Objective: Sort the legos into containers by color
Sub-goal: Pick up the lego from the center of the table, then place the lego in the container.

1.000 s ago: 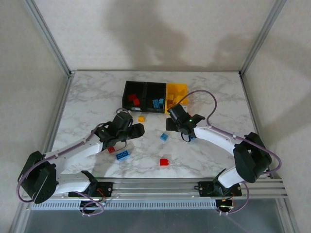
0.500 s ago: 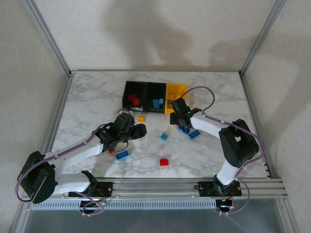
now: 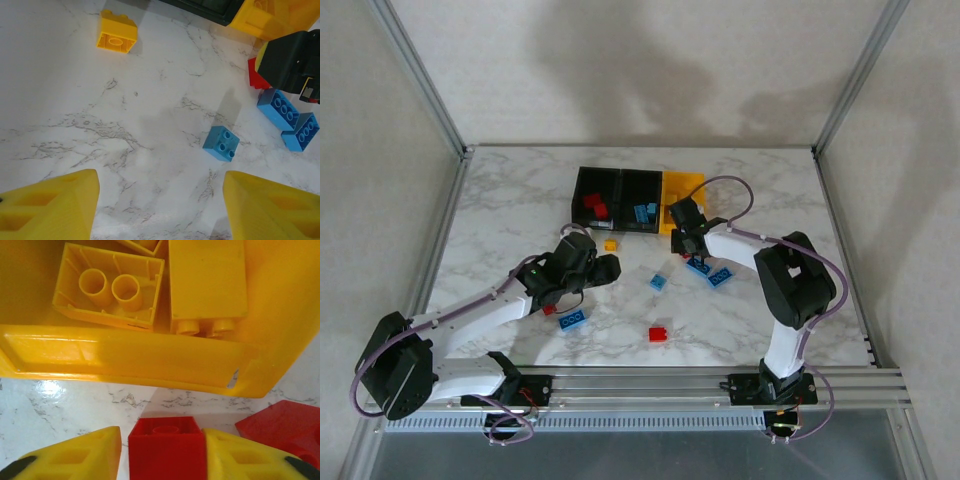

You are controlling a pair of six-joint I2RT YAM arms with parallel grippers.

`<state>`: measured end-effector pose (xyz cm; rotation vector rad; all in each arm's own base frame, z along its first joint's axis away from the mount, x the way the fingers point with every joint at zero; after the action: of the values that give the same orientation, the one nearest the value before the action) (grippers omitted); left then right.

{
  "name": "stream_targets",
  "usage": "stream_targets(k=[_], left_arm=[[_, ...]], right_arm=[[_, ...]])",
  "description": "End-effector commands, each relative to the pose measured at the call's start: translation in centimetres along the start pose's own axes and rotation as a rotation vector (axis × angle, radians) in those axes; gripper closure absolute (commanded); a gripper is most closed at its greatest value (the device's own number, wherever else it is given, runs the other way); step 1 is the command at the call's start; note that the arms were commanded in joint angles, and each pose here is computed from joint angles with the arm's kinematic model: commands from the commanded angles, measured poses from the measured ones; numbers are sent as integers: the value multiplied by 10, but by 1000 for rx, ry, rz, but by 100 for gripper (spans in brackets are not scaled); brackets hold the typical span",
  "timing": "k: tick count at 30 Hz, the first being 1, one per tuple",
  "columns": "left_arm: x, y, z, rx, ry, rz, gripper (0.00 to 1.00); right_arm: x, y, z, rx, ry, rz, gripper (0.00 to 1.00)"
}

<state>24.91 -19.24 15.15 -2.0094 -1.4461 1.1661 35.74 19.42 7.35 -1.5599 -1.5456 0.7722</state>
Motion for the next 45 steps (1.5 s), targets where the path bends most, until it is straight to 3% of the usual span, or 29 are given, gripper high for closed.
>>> stream_targets(k=[1,8,19,25,33,45], left_arm=[[3,-5,-2,-17,5,-29,34],[3,-10,-7,-41,-9,-23,34],[17,-21,-16,-74,-79,3,32],[43,-30,-20,-92,-185,24,32],[65,-45,-31,-135,-247,26,31],[71,-55,-32,-145,-262,32,31]], right_arm=[[4,2,-6,-1,-5,-15,65],[7,-17,-10,-17,-12,-47,79],[59,-78,-20,-98,-58,-190,80],[115,-99,-32,-129,-99,-303,80],[182,-90,-59,-134,-124,-407,80],[251,-40,-79,-85,-126,-505,80]])
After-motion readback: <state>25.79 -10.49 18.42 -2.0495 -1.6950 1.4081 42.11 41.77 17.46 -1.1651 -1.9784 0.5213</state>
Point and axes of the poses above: each hand's point on the last joint's axis, 136 mm out from that joint toward the fingers, its own y axis out along the fingers, its own x axis along the line the jaws close on, z = x × y, the point moved 4 cm from there along -y, back along the fingers, and after that the axes turned 8 degrees about y, right-handed, at the moved point
